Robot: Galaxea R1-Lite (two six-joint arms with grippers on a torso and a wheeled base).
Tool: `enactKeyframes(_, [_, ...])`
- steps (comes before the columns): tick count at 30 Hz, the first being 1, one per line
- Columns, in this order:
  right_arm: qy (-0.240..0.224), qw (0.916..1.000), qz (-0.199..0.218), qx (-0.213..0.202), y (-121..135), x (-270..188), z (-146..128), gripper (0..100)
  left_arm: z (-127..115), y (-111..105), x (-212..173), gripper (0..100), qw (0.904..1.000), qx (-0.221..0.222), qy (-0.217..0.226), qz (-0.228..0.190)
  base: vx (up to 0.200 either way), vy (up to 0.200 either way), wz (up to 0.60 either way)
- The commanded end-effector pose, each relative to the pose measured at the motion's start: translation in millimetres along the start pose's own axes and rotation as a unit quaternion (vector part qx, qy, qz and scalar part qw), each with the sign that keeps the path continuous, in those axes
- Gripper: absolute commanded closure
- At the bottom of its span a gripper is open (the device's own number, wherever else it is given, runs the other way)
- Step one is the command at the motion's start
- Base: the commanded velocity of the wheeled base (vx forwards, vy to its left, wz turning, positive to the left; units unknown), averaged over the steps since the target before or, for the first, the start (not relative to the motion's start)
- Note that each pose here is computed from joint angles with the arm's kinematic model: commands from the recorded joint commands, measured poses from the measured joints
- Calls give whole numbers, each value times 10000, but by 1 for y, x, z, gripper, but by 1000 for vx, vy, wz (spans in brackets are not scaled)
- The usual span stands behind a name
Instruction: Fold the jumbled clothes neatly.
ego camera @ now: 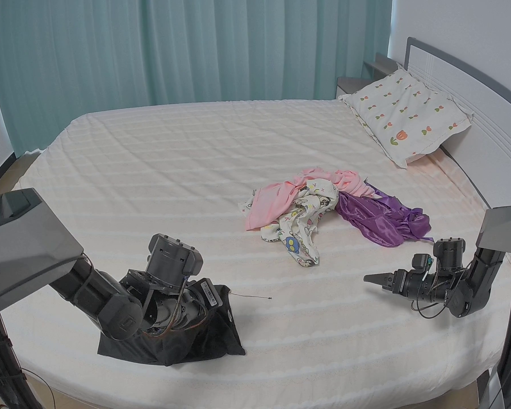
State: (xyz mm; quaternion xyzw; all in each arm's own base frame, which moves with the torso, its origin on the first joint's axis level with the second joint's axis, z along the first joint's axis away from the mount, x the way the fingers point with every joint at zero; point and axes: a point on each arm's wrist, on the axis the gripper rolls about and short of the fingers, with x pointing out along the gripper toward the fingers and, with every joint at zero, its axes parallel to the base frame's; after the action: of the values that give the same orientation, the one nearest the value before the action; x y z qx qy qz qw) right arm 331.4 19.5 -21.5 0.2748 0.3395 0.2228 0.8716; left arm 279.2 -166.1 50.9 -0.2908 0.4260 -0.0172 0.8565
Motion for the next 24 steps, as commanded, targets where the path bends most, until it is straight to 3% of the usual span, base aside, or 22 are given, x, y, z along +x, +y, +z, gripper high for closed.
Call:
enactKeyframes(1, [17,10000,3,7,0,1,-1,0,-1,-1,6,100,9999,-111,38,-26,0,0,0])
enactKeyframes(4, [33,10000,2,12,0,1,-2,0,-6,-5,7,100,9998,-95,116,-145,0,0,0])
enactKeyframes(5, [32,10000,9,4,0,1,-2,0,-8,-8,7,0,9997,-71,97,-191,0,0,0])
enactKeyframes(10, [63,10000,23,-2,2,2,-3,0,-7,-12,3,0,9988,-139,-47,-464,0,0,0])
enactKeyframes(16, [74,10000,25,-1,2,2,-4,0,1,-20,-26,0,9941,-528,-277,-906,0,0,0])
enactKeyframes(24, [100,9999,34,12,3,3,-5,0,23,35,-41,0,9883,-1372,-87,-663,0,0,0])
